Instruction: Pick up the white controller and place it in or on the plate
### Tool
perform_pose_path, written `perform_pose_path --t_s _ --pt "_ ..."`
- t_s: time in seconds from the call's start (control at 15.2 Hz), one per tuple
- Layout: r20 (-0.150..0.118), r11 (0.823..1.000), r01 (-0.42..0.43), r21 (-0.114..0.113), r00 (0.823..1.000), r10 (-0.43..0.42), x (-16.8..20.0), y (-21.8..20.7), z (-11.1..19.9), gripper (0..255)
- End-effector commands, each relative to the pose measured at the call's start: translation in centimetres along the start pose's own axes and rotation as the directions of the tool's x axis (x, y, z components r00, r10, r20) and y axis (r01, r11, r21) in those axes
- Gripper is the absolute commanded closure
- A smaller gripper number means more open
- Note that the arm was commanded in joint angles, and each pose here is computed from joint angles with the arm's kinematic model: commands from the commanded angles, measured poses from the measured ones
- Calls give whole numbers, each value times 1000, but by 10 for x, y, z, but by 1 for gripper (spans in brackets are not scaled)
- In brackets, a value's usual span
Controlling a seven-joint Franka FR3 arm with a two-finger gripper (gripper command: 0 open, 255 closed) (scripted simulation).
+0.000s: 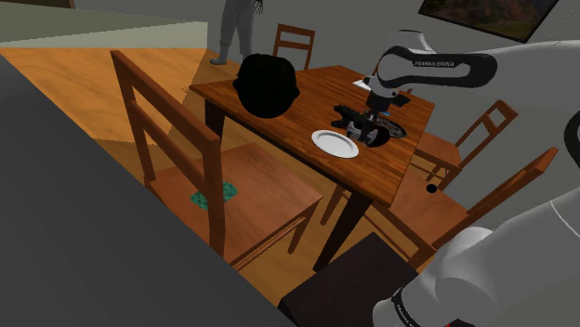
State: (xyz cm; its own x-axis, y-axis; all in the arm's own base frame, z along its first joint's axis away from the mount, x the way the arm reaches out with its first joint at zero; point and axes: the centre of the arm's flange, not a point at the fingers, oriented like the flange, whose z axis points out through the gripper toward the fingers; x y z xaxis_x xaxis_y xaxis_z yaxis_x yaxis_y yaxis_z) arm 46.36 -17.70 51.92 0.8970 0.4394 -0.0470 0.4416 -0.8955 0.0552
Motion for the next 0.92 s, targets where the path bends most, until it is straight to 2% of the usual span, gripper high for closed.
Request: perform_pose_path --t_s 0.0,0.26,0.86 --pt "-1 1000 0 0 1000 0 22 12 -1 255" --pt "-1 1000 0 0 1000 0 74 37 -4 255" --pt "-1 1000 0 0 1000 0 76 34 43 255"
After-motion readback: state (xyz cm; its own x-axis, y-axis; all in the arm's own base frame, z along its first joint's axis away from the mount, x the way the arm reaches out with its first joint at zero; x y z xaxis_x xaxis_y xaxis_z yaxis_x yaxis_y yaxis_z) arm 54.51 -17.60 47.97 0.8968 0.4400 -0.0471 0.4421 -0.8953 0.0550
